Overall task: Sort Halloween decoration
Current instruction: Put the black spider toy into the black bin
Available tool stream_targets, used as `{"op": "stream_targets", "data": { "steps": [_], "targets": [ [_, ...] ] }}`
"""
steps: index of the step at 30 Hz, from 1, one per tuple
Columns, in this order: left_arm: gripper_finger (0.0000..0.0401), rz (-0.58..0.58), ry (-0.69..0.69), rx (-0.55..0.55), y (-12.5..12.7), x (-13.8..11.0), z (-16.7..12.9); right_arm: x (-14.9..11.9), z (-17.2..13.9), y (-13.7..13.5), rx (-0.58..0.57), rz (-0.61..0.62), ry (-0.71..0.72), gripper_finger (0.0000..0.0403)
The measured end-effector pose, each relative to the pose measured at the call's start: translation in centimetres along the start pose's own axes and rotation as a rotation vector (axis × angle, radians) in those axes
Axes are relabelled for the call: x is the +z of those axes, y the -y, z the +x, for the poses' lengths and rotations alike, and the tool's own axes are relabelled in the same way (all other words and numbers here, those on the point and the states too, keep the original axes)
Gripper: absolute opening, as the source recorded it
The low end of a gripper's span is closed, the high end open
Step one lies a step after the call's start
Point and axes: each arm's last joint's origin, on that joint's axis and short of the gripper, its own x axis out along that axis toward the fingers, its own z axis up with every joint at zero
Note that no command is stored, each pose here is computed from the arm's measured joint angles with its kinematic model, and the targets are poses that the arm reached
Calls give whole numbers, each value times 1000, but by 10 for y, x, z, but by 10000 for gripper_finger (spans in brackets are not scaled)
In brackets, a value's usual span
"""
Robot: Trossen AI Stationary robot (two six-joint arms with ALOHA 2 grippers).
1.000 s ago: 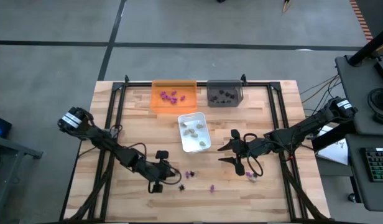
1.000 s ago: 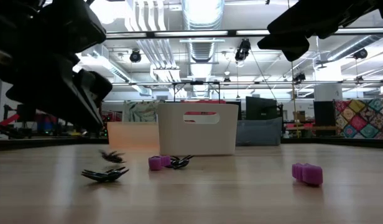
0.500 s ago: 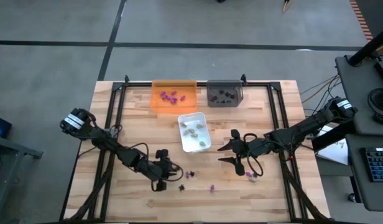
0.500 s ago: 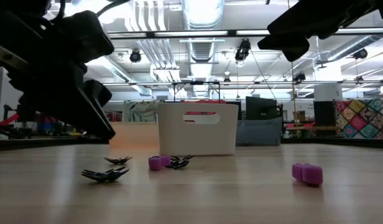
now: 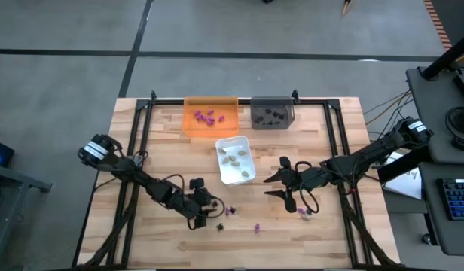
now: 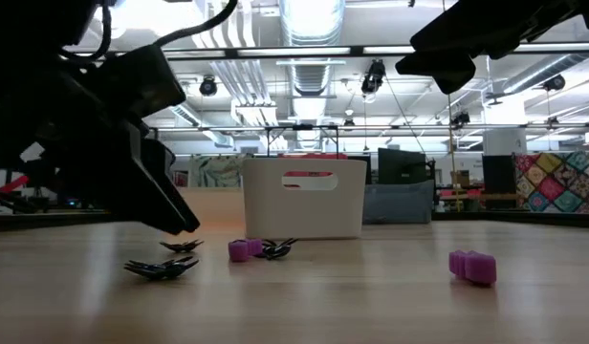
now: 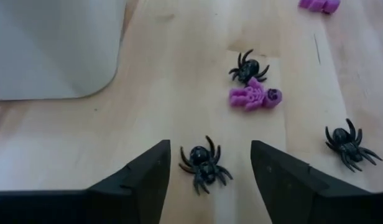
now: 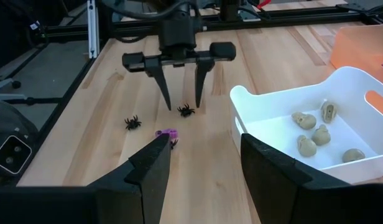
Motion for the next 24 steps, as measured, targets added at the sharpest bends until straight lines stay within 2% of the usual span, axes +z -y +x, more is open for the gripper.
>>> {"op": "stream_targets", "data": {
  "steps": [10,24],
  "targets": [
    [186,6,-23,34,0,-11,12,-2,0,1,-1,-1,-5,183],
    [85,10,-30,38,-1,-13,14,-3,0,1,-2,-2,-6,183]
  ]
}}
